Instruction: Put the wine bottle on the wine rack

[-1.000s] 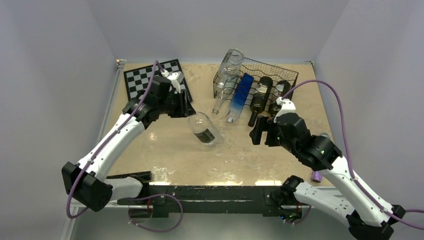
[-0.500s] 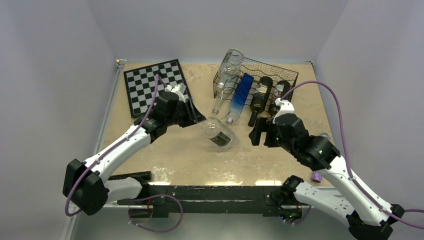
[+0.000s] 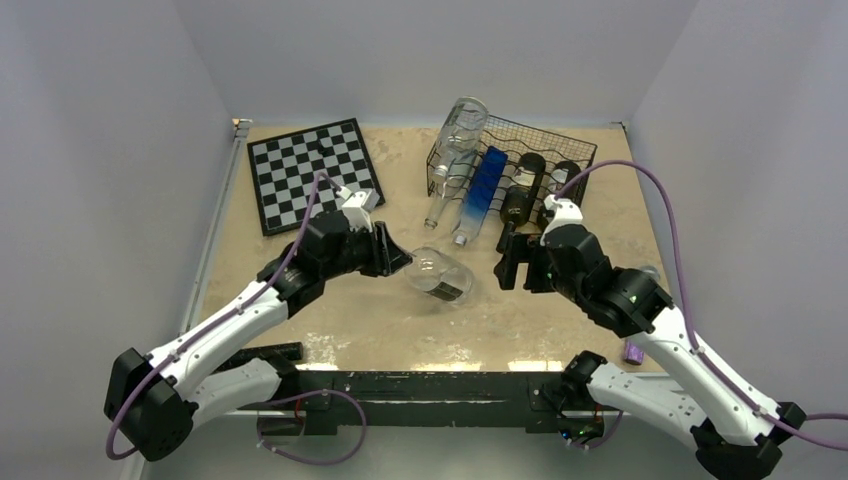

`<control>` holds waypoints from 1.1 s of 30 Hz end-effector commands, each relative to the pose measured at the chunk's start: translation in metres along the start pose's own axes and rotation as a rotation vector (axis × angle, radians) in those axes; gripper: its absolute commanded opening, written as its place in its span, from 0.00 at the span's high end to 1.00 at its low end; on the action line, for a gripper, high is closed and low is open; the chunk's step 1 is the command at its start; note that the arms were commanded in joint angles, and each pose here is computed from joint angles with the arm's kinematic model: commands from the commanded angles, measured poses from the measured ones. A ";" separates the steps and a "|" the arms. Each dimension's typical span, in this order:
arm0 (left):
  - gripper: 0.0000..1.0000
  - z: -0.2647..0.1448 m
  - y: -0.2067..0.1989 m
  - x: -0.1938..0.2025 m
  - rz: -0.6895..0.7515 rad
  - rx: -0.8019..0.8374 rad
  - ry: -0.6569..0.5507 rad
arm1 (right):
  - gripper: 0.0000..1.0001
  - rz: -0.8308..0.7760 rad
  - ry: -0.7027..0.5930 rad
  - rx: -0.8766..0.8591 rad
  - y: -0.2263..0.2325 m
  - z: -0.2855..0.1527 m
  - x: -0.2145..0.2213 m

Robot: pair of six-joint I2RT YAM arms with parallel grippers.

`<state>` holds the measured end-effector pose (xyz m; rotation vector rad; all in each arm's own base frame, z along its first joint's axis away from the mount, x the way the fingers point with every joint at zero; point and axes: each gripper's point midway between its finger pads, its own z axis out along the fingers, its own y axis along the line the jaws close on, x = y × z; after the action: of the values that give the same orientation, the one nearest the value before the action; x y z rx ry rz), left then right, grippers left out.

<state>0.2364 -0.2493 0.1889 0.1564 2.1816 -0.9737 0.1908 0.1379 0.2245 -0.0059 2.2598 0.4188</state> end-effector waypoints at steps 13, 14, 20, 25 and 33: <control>1.00 -0.011 0.004 0.061 0.296 0.047 0.134 | 0.03 -0.033 0.069 -0.053 0.019 0.026 0.009; 1.00 -0.012 0.004 0.066 0.314 0.051 0.154 | 0.03 -0.034 0.072 -0.054 0.020 0.027 0.009; 1.00 -0.019 0.010 0.093 0.346 0.047 0.256 | 0.03 -0.037 0.091 -0.050 0.020 0.033 0.013; 1.00 -0.022 0.002 0.103 0.332 0.087 0.268 | 0.03 -0.035 0.110 -0.060 0.023 0.035 0.017; 1.00 -0.010 0.020 0.123 0.373 0.023 0.329 | 0.03 -0.033 0.107 -0.062 0.023 0.032 0.016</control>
<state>0.1465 -0.2565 0.1187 0.7130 2.2732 -0.9012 0.1974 0.1676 0.1908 -0.0995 2.3832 0.4479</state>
